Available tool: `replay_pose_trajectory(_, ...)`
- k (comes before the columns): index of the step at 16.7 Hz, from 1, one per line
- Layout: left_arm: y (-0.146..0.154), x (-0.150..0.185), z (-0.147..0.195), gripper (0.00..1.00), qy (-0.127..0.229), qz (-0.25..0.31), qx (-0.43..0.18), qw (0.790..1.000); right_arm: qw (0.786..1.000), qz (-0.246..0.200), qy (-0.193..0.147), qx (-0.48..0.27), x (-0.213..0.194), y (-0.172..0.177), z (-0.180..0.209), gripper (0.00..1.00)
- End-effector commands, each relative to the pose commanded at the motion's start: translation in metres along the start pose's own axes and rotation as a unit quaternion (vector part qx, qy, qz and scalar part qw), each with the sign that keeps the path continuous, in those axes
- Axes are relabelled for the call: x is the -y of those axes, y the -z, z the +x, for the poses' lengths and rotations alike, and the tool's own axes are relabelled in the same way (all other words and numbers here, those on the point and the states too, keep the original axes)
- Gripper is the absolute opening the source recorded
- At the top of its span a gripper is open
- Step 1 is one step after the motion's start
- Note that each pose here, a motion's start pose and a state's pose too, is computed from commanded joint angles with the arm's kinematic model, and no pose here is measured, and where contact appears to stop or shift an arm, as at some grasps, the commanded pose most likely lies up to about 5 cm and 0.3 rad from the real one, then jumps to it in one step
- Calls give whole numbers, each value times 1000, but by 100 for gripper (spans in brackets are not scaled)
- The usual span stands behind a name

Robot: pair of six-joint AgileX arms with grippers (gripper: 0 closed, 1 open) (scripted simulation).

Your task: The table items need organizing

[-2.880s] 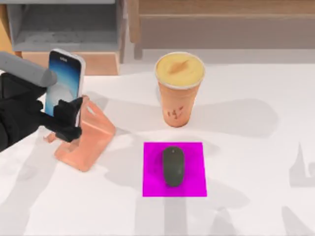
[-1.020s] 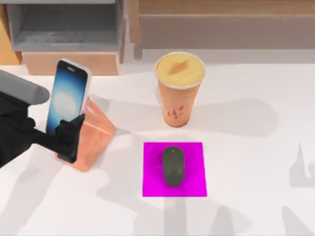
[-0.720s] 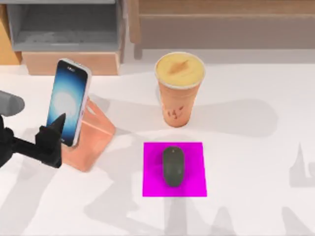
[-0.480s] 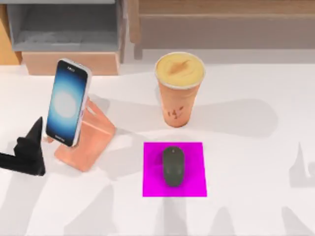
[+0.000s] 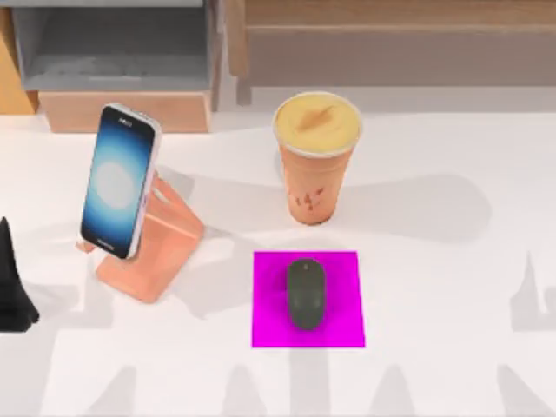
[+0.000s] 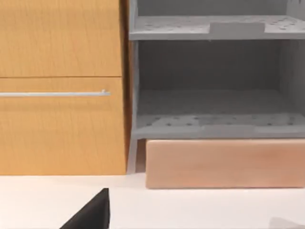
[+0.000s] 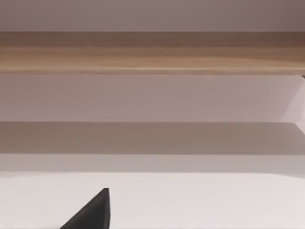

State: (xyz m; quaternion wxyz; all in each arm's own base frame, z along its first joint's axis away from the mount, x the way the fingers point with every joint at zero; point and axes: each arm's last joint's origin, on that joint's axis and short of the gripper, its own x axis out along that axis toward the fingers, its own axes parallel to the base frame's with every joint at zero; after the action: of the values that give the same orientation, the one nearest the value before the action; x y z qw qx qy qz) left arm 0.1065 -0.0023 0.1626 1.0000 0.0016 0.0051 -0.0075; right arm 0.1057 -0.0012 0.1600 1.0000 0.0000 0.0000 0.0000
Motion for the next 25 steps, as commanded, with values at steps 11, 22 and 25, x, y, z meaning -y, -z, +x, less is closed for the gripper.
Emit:
replay_pose_trajectory(11,3,-1,-1,100,-8,-2,5,1000,1000,-17,-2,-5,-6,-1,6,100)
replay_pose_trajectory(22,3,-1,-1,100,-8,-2,5,1000,983,-158,-35,-91,-96,12,64,100)
replay_pose_trajectory(25,3,-1,-1,100,-8,-2,5,1000,978,-182,-45,-91,-142,27,80,100)
